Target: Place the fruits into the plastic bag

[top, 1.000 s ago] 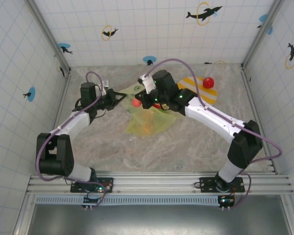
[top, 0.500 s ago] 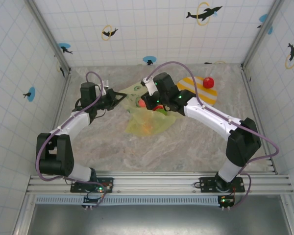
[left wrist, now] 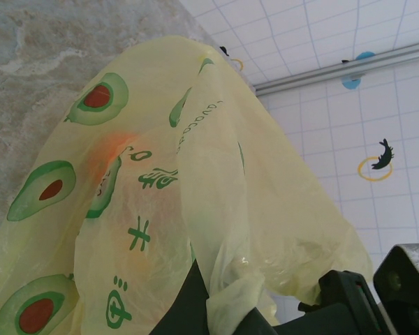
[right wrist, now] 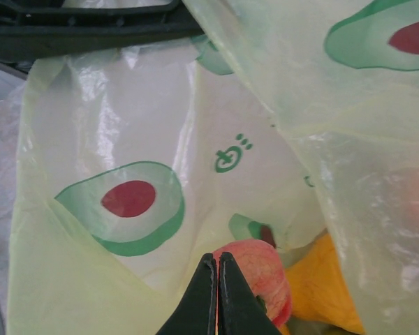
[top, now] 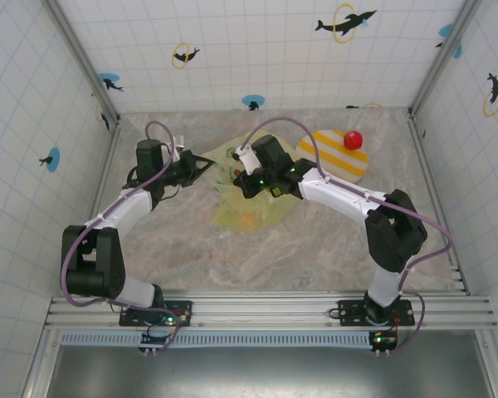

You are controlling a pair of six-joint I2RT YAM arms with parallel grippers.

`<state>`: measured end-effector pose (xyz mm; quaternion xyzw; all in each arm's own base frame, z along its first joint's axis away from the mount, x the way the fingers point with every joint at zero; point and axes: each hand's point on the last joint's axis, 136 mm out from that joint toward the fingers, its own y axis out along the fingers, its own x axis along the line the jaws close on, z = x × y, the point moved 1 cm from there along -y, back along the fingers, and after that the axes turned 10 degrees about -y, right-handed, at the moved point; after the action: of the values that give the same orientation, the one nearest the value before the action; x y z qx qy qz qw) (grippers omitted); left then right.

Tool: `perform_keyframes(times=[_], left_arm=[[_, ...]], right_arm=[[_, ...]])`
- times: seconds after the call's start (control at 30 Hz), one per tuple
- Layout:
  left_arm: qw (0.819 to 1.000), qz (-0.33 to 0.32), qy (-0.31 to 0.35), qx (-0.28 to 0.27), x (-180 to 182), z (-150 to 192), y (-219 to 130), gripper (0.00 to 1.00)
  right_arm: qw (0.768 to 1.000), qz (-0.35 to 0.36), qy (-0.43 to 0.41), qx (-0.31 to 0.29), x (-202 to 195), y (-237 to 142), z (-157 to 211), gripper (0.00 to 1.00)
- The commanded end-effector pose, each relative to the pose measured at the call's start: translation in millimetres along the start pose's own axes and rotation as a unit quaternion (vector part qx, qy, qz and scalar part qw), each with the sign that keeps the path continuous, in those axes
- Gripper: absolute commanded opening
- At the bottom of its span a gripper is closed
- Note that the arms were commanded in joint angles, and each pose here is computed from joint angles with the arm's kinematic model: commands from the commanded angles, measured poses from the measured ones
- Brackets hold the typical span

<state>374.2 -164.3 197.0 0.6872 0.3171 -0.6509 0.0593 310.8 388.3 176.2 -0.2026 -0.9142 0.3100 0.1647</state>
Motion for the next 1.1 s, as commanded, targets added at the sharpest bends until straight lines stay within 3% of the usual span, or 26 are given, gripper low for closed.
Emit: perform_keyframes(times=[0.0,0.1,0.33,0.5,0.6,0.83,0.9,1.07], left_arm=[[1.000,0.016,0.014,0.001,-11.3,1.3,-2.6,0.00],[1.000,0.016,0.014,0.000,-11.5,1.0,-2.8,0.00],[1.000,0.015,0.011,0.001,-9.8,1.8,-2.5,0.00],[1.000,0.014,0.010,0.001,-8.6,1.6,-2.1,0.00],[1.000,0.014,0.011,0.002,-8.8,2.0,-1.9,0.00],[1.000,0.014,0.011,0.001,-8.8,1.7,-2.2,0.00],[1.000,0.013,0.010,0.002,-8.4,2.2,-1.8,0.00],[1.000,0.014,0.011,0.002,-8.8,2.1,-1.8,0.00]], right_arm=[[0.998,-0.067,0.011,-0.015,18.9,5.2,1.4,0.00],[0.998,-0.061,0.018,-0.011,14.9,5.7,6.4,0.00],[0.991,0.106,0.072,-0.028,-48.9,-16.4,2.7,0.01],[0.985,0.155,0.067,-0.031,-55.5,-16.6,-0.1,0.02],[0.990,0.120,0.061,-0.040,-44.4,-12.5,-1.7,0.01],[0.996,-0.056,0.055,-0.050,6.8,2.4,-3.7,0.02],[0.996,-0.046,0.057,-0.042,3.9,5.3,-0.4,0.04],[0.996,0.064,0.062,0.013,-34.1,11.2,18.4,0.07]])
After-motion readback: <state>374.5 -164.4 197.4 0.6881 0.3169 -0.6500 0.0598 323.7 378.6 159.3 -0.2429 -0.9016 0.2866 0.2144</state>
